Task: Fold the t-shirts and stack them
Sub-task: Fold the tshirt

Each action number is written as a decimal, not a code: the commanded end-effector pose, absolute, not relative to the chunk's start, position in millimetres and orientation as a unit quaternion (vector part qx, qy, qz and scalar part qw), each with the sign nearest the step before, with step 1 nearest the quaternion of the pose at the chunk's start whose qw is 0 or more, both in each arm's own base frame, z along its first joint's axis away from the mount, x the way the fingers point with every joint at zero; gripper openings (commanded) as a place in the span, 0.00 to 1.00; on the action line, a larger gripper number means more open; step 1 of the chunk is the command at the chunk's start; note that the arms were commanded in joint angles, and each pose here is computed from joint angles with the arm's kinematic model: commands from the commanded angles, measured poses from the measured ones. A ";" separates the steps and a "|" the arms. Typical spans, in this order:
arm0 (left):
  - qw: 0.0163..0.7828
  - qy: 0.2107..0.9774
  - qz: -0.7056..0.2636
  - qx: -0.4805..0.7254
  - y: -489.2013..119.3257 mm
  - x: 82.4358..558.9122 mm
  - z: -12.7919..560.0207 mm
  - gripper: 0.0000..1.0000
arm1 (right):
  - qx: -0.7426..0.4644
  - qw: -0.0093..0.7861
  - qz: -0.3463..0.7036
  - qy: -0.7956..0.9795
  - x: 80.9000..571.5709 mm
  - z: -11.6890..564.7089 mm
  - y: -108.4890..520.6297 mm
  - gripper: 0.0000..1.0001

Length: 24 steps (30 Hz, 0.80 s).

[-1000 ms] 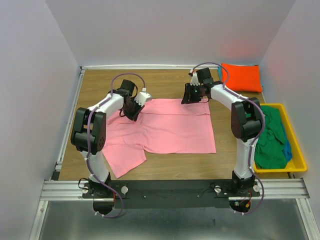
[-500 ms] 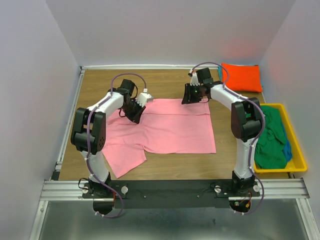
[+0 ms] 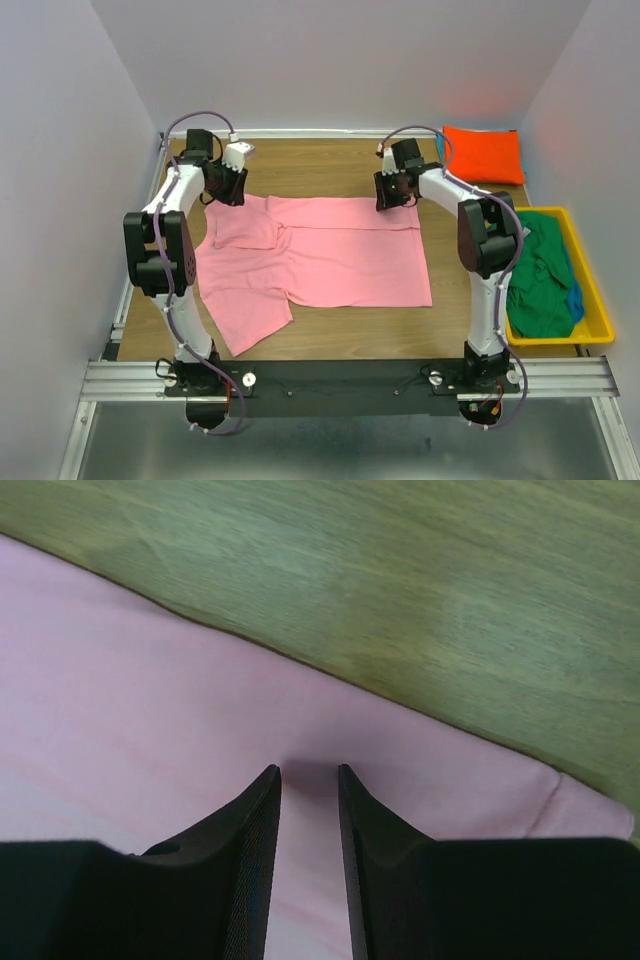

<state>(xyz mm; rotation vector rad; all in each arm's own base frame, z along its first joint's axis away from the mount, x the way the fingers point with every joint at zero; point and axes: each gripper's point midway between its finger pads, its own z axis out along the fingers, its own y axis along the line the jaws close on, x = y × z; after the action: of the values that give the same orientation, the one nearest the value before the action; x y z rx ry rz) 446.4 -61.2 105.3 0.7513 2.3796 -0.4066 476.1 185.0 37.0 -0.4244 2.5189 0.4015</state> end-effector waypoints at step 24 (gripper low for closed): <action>0.288 0.936 -0.123 0.163 14.4 548.4 41.4 0.28 | -0.215 0.291 -0.059 0.930 567.4 3.0 111.2 0.45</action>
<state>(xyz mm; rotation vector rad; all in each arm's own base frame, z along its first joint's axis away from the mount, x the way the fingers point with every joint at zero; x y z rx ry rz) 547.6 15.1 34.1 0.4277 2.4952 -0.2783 579.6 128.6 30.7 -0.5208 2.3882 -0.1103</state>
